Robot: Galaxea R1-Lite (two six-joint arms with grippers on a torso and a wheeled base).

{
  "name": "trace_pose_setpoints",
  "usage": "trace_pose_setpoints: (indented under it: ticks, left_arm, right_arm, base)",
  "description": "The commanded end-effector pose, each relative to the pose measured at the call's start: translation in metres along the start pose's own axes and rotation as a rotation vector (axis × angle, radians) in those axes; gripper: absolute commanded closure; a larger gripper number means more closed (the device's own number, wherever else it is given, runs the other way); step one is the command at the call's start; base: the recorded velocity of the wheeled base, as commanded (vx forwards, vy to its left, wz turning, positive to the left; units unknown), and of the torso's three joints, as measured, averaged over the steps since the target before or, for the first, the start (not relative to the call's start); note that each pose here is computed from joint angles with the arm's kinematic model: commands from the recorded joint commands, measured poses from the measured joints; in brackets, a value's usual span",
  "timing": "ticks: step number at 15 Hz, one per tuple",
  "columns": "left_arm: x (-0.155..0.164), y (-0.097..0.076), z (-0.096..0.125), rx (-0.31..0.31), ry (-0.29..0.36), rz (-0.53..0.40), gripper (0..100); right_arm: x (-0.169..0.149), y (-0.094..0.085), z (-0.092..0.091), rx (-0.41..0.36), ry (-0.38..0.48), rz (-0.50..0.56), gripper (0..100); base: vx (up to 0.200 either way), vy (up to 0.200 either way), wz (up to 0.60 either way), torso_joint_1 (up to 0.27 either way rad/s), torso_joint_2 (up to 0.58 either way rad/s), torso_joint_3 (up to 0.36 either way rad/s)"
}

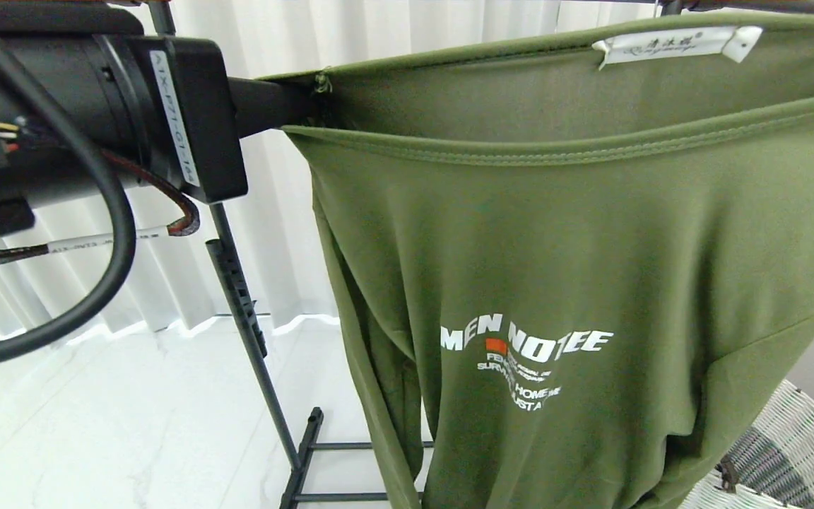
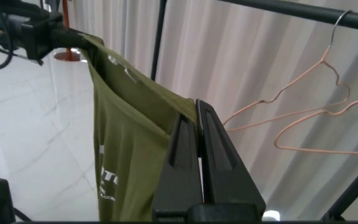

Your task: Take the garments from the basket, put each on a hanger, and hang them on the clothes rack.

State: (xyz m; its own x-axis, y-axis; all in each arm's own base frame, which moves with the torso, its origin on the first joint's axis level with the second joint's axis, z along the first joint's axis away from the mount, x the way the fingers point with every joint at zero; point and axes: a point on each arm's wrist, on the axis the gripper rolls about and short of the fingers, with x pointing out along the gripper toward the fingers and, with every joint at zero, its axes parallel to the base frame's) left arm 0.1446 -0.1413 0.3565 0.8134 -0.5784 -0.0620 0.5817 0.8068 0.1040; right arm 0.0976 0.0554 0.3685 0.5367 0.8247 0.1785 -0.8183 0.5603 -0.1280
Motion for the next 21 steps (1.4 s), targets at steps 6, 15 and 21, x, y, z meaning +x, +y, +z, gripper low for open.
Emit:
trace_pose_setpoints:
  ticks: [6,15,21]
  left_arm:
    - [0.044,-0.002,0.0,0.004,0.034,0.02,100]
    - [0.094,0.002,0.006,-0.064,0.031,0.049,100]
    - [0.044,0.006,0.003,-0.079,0.021,0.044,100]
  right_arm:
    - [-0.017,0.012,0.001,-0.041,0.014,0.011,100]
    - [-0.034,0.029,-0.009,-0.046,0.018,0.093,100]
    - [-0.027,0.022,-0.015,-0.037,0.046,0.048,100]
  base:
    - [0.0,0.0,0.0,0.0,0.0,0.0]
    - [0.0,0.0,0.0,0.0,0.0,0.0]
    - [0.0,0.0,0.0,0.0,0.0,0.0]
